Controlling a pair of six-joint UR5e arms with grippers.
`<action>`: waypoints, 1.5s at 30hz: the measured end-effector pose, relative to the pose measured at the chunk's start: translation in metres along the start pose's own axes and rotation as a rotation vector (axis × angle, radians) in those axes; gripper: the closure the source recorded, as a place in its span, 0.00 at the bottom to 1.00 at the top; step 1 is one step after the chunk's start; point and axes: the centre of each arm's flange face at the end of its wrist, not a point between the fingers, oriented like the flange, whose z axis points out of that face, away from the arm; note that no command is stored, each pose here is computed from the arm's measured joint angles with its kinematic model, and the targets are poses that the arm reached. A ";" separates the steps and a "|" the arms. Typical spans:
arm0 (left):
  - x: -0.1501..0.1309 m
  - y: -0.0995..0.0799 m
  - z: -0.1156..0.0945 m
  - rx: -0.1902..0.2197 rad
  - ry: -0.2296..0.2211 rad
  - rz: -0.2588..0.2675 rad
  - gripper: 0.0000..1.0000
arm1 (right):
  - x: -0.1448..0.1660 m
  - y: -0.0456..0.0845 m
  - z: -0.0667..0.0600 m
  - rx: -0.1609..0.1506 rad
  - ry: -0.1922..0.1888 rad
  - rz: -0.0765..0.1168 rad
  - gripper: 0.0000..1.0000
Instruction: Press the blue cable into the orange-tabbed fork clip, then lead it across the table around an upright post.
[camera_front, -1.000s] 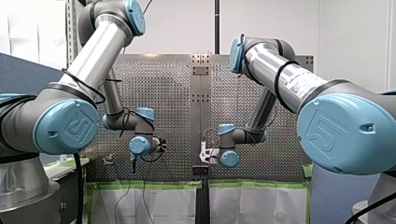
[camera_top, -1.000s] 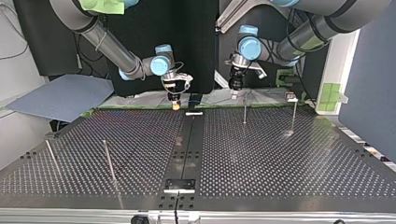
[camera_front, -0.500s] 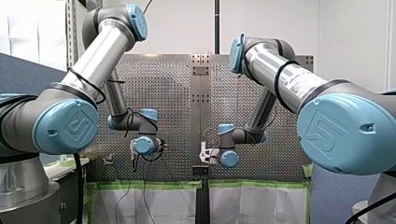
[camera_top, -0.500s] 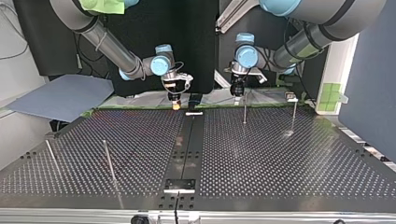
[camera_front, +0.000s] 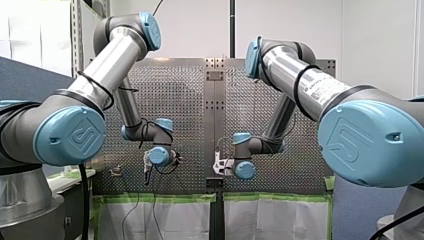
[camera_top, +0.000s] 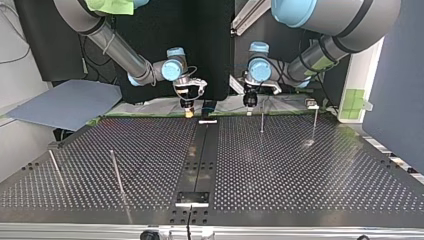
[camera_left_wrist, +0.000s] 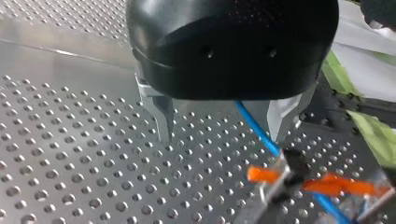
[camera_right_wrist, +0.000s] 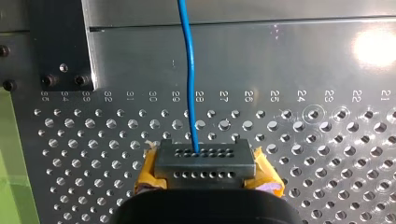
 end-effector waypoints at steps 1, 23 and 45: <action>0.000 0.000 0.001 -0.002 0.001 0.000 0.00 | 0.000 0.000 0.000 0.000 0.000 0.000 1.00; -0.003 -0.001 0.004 -0.028 0.002 0.013 0.54 | 0.001 0.000 0.001 0.001 0.002 0.000 1.00; -0.003 -0.001 0.002 -0.053 0.001 0.032 1.00 | 0.000 -0.001 0.000 0.005 -0.007 0.000 1.00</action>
